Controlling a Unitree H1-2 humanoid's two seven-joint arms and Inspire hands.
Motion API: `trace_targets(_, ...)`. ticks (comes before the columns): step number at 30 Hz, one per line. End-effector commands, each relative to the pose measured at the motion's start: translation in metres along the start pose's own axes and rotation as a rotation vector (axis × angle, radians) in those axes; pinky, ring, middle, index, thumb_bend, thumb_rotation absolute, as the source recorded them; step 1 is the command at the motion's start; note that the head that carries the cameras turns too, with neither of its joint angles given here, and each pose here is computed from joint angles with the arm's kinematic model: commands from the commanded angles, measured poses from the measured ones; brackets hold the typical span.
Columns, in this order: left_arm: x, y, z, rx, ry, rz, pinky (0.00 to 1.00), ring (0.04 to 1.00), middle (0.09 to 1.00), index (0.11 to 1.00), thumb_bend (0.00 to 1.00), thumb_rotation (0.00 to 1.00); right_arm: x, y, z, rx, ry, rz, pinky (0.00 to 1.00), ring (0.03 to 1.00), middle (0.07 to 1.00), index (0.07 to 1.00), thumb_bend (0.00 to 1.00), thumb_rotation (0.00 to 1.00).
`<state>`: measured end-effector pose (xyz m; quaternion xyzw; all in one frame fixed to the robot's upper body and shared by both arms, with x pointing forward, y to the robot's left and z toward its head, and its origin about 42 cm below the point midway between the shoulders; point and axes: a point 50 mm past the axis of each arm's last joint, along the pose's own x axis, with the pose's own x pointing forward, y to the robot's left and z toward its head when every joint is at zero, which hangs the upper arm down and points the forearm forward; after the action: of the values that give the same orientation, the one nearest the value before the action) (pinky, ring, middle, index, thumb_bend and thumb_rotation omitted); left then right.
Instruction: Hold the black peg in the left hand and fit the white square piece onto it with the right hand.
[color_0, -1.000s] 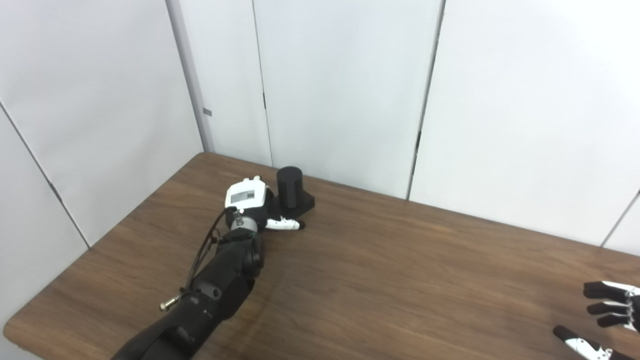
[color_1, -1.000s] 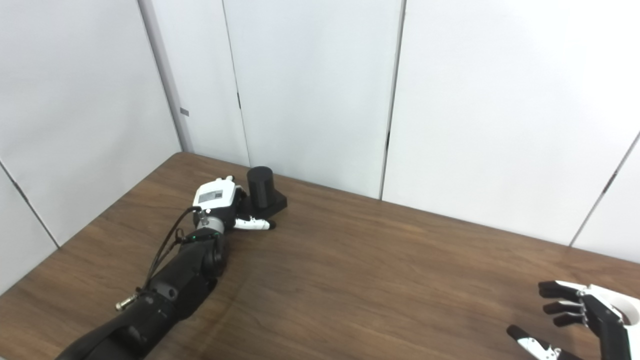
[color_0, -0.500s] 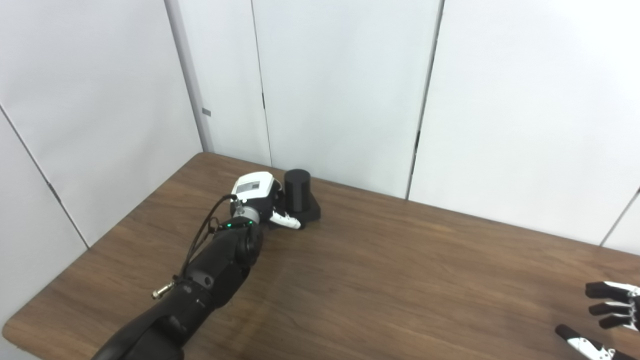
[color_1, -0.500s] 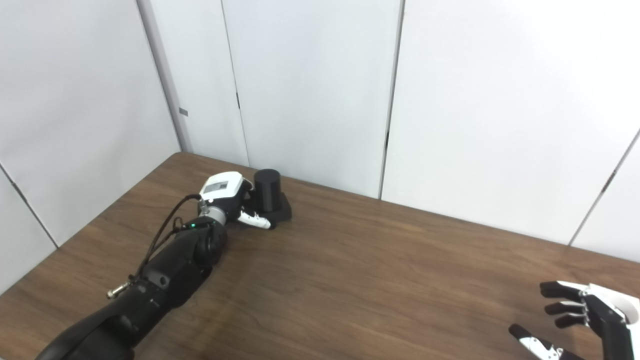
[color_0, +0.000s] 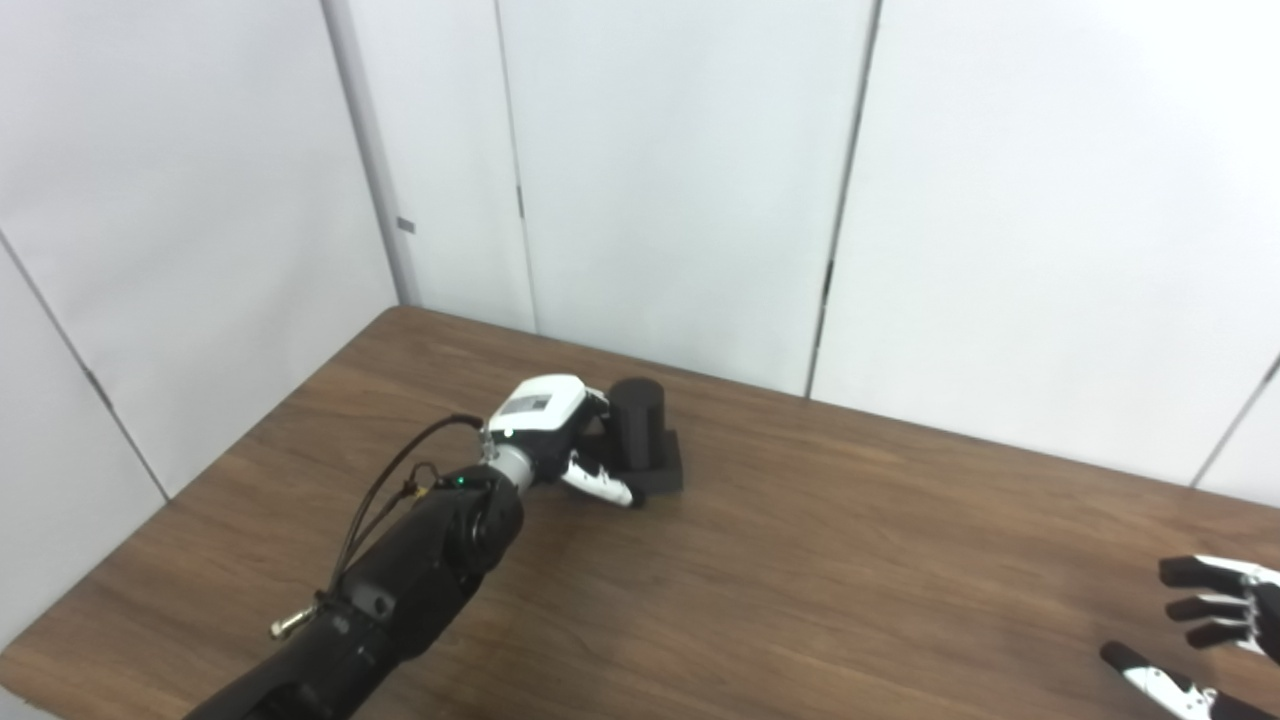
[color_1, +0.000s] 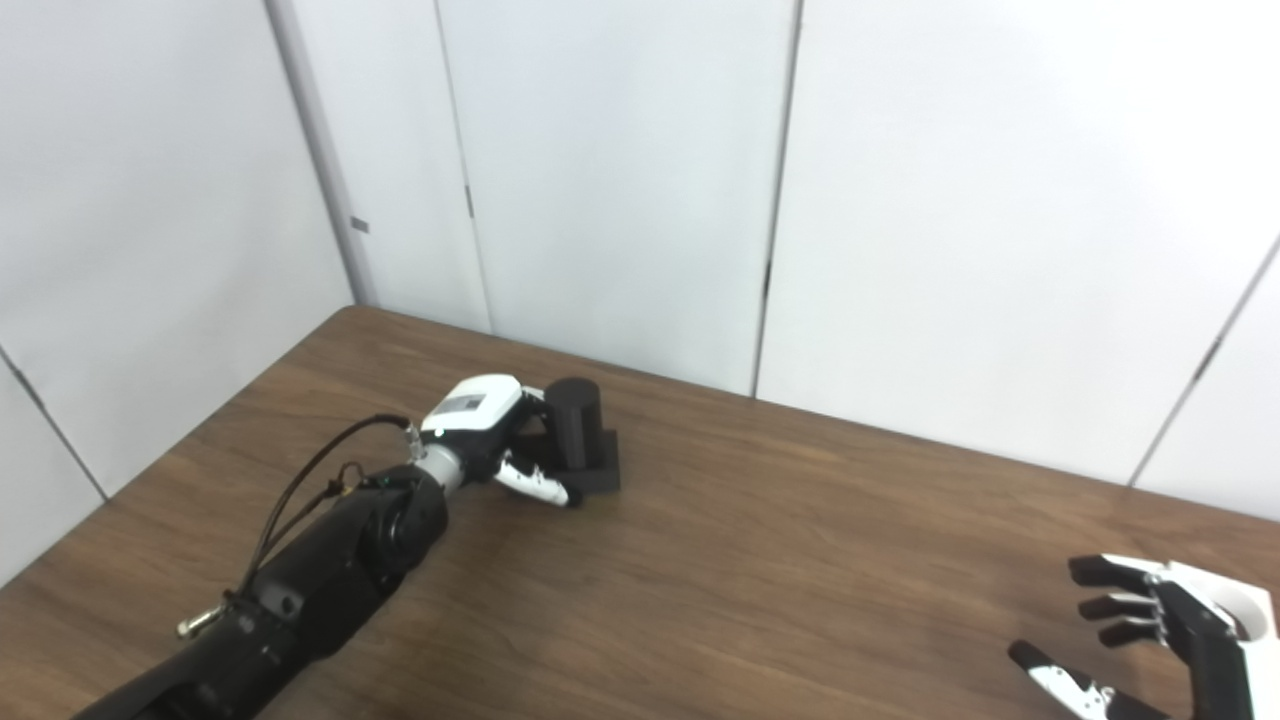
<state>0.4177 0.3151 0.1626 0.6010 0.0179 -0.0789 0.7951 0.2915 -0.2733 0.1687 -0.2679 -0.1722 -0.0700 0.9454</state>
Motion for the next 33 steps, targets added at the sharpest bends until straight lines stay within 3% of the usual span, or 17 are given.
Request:
trace_targets(1, -0.001, -0.002, 0.018, 0.015, -0.107, -0.016, 0.89, 0.908, 0.881, 0.487, 0.52, 0.06, 0.012, -0.003, 0.008, 0.008, -0.049, -0.037, 0.45, 0.571, 0.649, 0.607, 0.57, 0.0)
trace_targets(12, -0.02, -0.042, 0.076, 0.024, -0.364, -0.128, 0.86, 0.909, 0.899, 0.49, 0.52, 0.07, 0.013, 0.002, -0.008, 0.016, -0.049, -0.04, 0.46, 0.571, 0.651, 0.613, 0.57, 0.0)
trace_targets(17, -0.026, -0.065, 0.1, 0.033, -0.44, -0.189, 0.88, 0.918, 0.901, 0.491, 0.52, 0.07, 0.013, 0.003, -0.011, 0.006, -0.06, -0.044, 0.46, 0.564, 0.647, 0.619, 0.57, 0.0)
trace_targets(24, -0.03, -0.098, 0.126, 0.051, -0.513, -0.277, 0.88, 0.91, 0.892, 0.491, 0.52, 0.07, 0.015, 0.008, -0.013, 0.004, -0.074, -0.049, 0.46, 0.557, 0.646, 0.622, 0.58, 0.0)
trace_targets(33, -0.03, -0.129, 0.142, 0.124, -0.529, -0.382, 0.89, 0.917, 0.902, 0.491, 0.52, 0.07, 0.019, 0.001, -0.002, -0.001, -0.077, -0.05, 0.47, 0.573, 0.656, 0.636, 0.6, 0.0)
